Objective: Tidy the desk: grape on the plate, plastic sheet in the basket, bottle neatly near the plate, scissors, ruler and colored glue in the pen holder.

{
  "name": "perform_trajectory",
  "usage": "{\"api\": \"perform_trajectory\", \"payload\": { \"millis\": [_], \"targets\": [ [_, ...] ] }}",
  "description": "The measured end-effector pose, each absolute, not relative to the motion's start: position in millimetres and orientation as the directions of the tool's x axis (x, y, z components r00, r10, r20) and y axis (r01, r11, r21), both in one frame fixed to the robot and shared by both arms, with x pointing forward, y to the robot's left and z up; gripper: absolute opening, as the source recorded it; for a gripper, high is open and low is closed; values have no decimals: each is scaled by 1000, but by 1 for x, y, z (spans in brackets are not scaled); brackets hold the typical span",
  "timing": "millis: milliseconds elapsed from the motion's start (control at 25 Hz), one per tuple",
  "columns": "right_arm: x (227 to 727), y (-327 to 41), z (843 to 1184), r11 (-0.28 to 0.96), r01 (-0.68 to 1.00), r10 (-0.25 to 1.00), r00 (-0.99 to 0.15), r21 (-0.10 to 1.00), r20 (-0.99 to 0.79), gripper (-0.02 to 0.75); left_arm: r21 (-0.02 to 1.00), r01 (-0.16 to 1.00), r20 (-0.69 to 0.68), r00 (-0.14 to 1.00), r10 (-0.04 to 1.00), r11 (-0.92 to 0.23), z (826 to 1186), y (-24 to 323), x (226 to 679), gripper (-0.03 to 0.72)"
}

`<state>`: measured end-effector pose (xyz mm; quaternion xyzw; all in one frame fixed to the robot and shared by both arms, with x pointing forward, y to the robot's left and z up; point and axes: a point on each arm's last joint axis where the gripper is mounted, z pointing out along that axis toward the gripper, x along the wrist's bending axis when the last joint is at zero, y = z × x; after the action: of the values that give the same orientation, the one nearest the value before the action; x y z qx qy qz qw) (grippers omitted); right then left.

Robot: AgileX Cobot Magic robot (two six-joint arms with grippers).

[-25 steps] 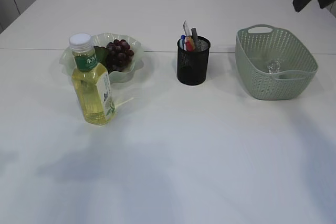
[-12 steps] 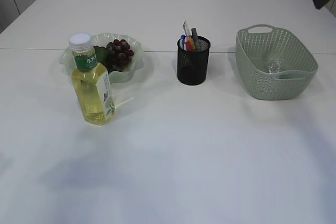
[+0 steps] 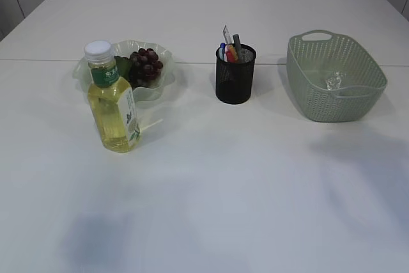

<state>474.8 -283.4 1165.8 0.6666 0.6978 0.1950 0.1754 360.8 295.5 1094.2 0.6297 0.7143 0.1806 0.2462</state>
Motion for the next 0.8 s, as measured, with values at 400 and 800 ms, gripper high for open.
{"api": "perform_trajectory", "payload": {
  "millis": [400, 800],
  "targets": [
    [344, -290, 1180, -42, 715, 997, -13, 698, 74, 417, 642, 756, -114, -72, 991, 129, 1108, 298, 290, 456],
    [255, -296, 1155, -49, 590, 997, -23, 806, 77, 417, 767, 631, -84, -79, 993, 115, 1112, 303, 247, 453]
  ]
}}
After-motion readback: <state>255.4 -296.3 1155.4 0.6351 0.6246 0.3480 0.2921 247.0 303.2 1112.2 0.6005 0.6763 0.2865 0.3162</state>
